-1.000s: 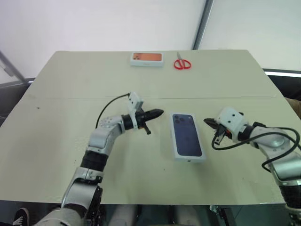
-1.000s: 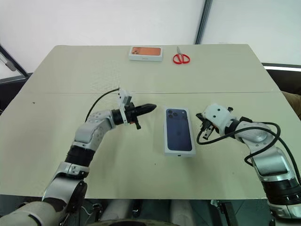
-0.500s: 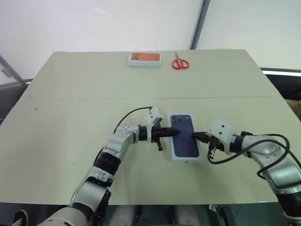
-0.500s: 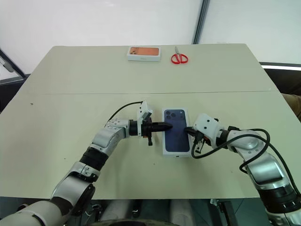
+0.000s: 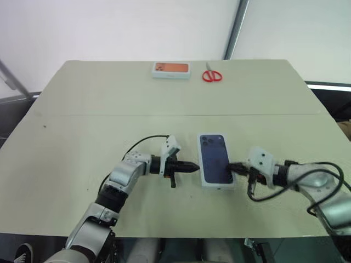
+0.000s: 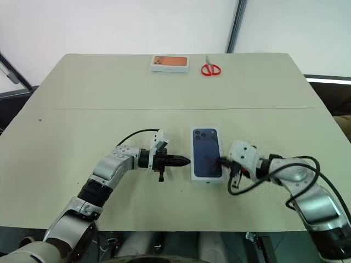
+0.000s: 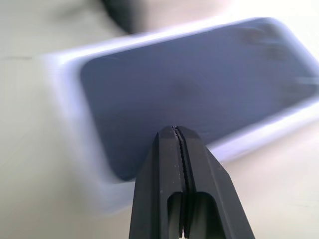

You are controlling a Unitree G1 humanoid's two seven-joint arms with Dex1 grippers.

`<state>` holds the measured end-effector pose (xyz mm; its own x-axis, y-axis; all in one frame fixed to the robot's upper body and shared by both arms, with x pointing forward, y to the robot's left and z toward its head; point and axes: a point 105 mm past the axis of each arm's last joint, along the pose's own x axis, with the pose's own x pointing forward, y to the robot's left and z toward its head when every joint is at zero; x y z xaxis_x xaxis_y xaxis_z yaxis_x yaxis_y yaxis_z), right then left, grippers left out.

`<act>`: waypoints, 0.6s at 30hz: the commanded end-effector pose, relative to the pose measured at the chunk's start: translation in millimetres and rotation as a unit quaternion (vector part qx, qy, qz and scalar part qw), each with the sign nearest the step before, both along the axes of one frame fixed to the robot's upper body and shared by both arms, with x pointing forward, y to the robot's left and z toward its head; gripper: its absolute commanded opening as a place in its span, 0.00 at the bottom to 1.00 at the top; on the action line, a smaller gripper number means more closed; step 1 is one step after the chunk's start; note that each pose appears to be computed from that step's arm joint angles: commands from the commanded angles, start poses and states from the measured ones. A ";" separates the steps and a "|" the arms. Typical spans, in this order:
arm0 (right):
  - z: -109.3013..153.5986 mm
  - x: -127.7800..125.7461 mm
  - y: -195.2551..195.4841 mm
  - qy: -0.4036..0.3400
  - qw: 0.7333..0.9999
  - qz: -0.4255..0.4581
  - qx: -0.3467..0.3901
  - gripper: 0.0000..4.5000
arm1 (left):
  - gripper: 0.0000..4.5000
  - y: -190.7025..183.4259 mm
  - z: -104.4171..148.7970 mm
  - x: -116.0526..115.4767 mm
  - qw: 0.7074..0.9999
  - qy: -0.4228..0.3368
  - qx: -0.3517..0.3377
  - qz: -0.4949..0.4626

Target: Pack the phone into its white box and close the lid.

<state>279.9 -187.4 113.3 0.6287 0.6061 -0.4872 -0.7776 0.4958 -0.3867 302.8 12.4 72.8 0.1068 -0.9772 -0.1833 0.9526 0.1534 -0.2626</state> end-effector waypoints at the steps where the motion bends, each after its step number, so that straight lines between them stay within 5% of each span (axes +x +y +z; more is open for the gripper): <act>1: 9.4 12.9 4.3 -0.037 0.999 -0.004 -0.007 0.01 | 0.00 -9.3 17.3 14.2 0.999 -0.036 -0.019 0.020; 12: 17.3 18.2 9.0 -0.048 0.999 -0.005 0.022 0.01 | 0.00 4.8 33.5 20.4 0.997 -0.035 -0.055 0.048; 15: 22.0 13.1 6.8 -0.020 0.998 -0.002 0.057 0.00 | 0.18 20.7 37.8 20.1 0.996 -0.045 -0.050 0.057; 18: 24.7 8.4 2.0 -0.013 0.999 0.007 0.051 0.06 | 0.52 42.7 44.2 17.5 0.995 -0.057 -0.041 0.064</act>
<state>289.8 -185.8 122.5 0.6226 0.6467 -0.4407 -0.7818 0.5382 -0.3148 322.6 50.0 101.1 0.2529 -0.9591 -0.1276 0.9397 0.2748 -0.2036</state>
